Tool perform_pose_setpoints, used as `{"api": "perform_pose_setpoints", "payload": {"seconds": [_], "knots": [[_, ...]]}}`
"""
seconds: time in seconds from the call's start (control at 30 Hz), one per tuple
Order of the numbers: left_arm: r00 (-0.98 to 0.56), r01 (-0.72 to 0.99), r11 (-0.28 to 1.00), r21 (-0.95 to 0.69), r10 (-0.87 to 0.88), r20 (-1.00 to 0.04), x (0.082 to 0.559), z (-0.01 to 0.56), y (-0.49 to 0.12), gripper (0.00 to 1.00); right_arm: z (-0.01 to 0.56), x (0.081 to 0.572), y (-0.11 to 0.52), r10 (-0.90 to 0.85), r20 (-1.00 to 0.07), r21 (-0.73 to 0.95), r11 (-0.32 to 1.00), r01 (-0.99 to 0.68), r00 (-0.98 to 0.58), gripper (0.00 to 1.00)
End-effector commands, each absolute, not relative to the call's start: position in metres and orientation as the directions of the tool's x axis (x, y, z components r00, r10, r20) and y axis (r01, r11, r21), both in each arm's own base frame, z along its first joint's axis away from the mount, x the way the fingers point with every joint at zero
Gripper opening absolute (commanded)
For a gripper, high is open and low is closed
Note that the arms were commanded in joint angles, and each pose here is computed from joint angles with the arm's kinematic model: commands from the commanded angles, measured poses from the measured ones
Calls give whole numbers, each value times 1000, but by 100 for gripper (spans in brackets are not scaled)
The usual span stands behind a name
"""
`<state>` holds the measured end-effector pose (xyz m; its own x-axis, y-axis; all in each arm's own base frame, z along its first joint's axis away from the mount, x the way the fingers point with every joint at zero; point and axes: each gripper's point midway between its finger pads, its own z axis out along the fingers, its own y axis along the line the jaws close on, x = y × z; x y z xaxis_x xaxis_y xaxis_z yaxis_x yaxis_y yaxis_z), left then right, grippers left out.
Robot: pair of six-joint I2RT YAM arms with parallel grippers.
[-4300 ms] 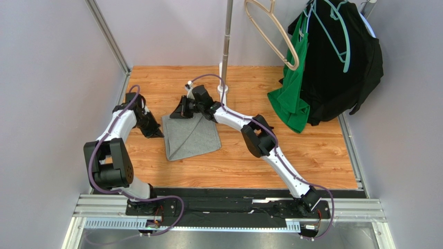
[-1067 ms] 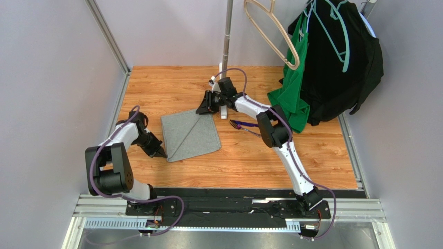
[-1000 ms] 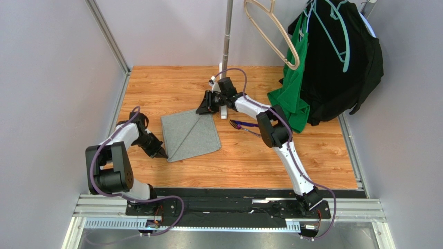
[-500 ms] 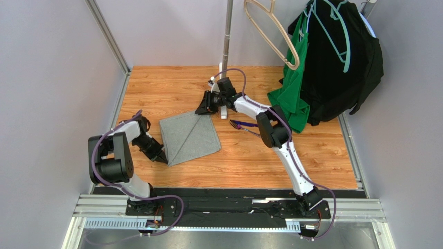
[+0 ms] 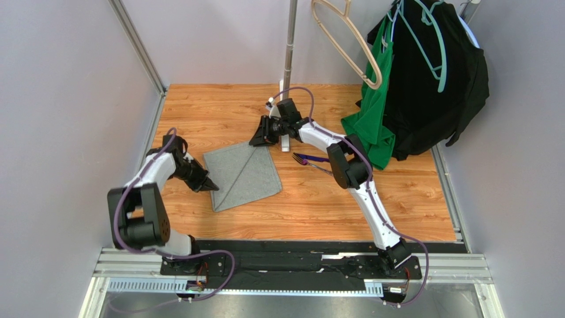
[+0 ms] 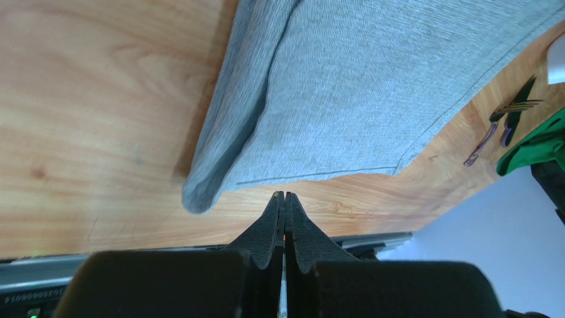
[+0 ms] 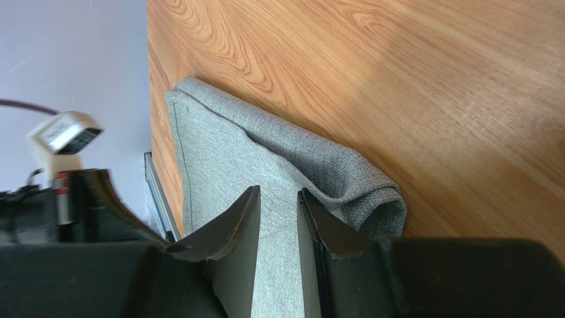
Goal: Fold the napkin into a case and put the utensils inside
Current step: Smooth out the upper triangle-folded napkin at the center of the board.
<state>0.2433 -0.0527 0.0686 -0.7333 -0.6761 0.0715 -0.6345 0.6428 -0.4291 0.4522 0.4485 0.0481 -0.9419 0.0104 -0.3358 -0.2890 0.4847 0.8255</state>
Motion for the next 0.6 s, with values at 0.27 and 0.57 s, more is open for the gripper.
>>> {"api": "perform_pose_setpoints", "payload": {"seconds": [0.27,0.57], "knots": [[-733,-678,663,-318,-643,221,221,16,-63,0,81,494,473,80,-475,814,419,-403,-876,31],[-776,-486,738,-468,-611,-156,275,108,-40,41,123,502,486,114,-525,811,369,-454,-844,32]]}}
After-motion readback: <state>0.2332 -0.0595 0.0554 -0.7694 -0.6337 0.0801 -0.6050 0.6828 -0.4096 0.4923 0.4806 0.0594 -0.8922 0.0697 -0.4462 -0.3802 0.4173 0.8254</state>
